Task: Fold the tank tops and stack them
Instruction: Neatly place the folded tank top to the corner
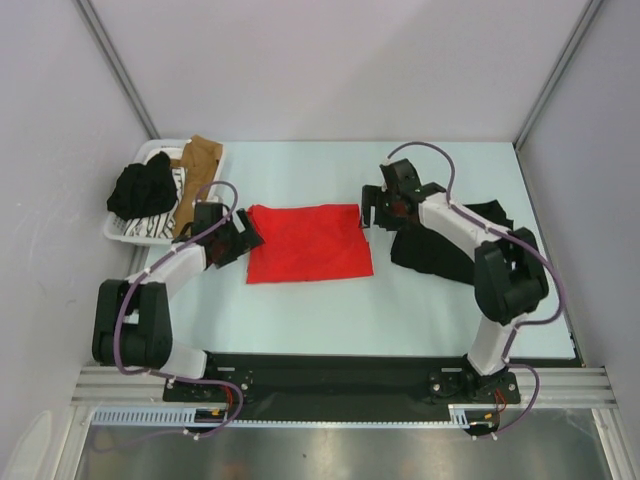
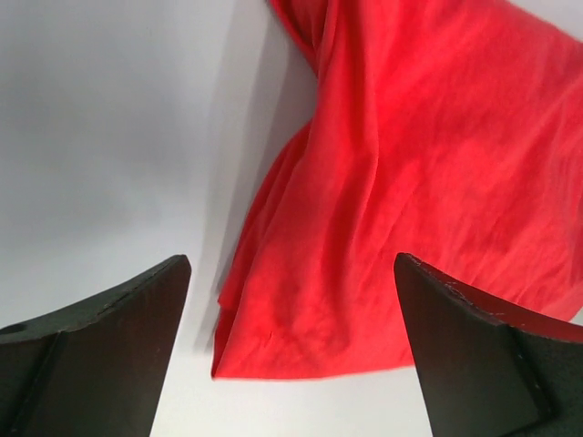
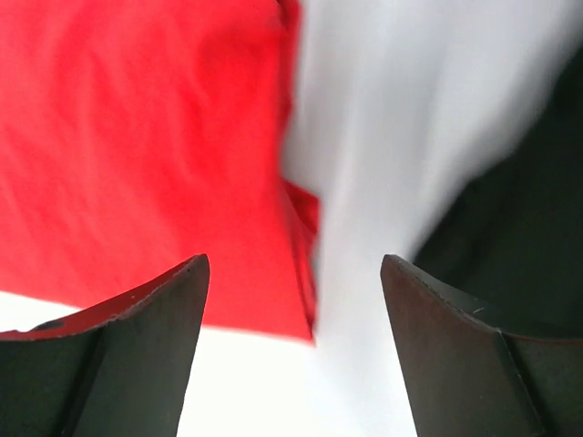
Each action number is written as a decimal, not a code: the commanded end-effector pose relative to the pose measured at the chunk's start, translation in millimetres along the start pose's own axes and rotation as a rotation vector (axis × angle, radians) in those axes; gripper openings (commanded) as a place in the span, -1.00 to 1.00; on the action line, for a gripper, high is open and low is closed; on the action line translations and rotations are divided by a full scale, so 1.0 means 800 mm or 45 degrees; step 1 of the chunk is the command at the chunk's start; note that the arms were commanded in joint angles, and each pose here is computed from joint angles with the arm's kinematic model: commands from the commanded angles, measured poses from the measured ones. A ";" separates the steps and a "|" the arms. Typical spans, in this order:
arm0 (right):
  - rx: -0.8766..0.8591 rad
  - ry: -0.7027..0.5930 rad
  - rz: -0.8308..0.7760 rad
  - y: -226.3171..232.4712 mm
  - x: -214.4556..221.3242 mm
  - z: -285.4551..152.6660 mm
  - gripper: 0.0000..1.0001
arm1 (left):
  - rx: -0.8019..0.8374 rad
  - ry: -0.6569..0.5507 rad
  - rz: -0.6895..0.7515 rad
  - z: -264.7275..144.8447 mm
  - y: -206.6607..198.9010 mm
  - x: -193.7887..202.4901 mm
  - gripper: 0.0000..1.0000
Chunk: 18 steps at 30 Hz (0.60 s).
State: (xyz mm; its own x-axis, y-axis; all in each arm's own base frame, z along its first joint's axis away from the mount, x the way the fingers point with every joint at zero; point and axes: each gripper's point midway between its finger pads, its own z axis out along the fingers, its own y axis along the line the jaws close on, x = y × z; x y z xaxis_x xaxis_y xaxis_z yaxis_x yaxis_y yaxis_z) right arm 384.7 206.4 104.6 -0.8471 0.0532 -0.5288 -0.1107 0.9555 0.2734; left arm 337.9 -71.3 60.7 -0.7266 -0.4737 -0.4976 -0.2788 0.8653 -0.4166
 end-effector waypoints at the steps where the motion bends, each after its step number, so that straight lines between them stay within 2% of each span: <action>1: -0.143 0.047 0.068 0.023 -0.012 0.035 0.64 | 0.074 -0.057 0.026 0.009 -0.019 -0.034 0.99; 8: -0.192 0.148 0.154 0.031 -0.005 0.109 0.62 | 0.060 0.006 0.013 0.041 -0.022 -0.041 0.92; 10: -0.187 0.169 0.175 0.028 0.005 0.121 0.59 | 0.048 0.035 0.012 0.050 -0.020 -0.037 0.78; 11: -0.193 0.181 0.175 0.029 0.010 0.124 0.45 | 0.023 0.036 0.009 0.053 -0.015 -0.038 0.76; 15: -0.190 0.200 0.160 0.034 0.022 0.134 0.32 | -0.009 0.062 0.007 0.065 -0.008 -0.035 0.73; 17: -0.190 0.214 0.166 0.034 0.026 0.139 0.15 | -0.018 0.086 0.002 0.074 -0.006 -0.030 0.66; 18: -0.193 0.215 0.154 0.038 0.028 0.140 0.15 | -0.016 0.085 0.000 0.076 -0.006 -0.032 0.58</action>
State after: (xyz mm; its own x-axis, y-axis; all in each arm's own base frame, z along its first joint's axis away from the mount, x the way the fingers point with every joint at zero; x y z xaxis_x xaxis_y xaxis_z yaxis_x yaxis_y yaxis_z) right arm 431.3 262.2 32.1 -0.9109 0.1238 -0.3936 -0.0804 0.8824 0.4636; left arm 384.7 -75.9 30.7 -0.7655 -0.4745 -0.4345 -0.3001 0.8607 -0.4112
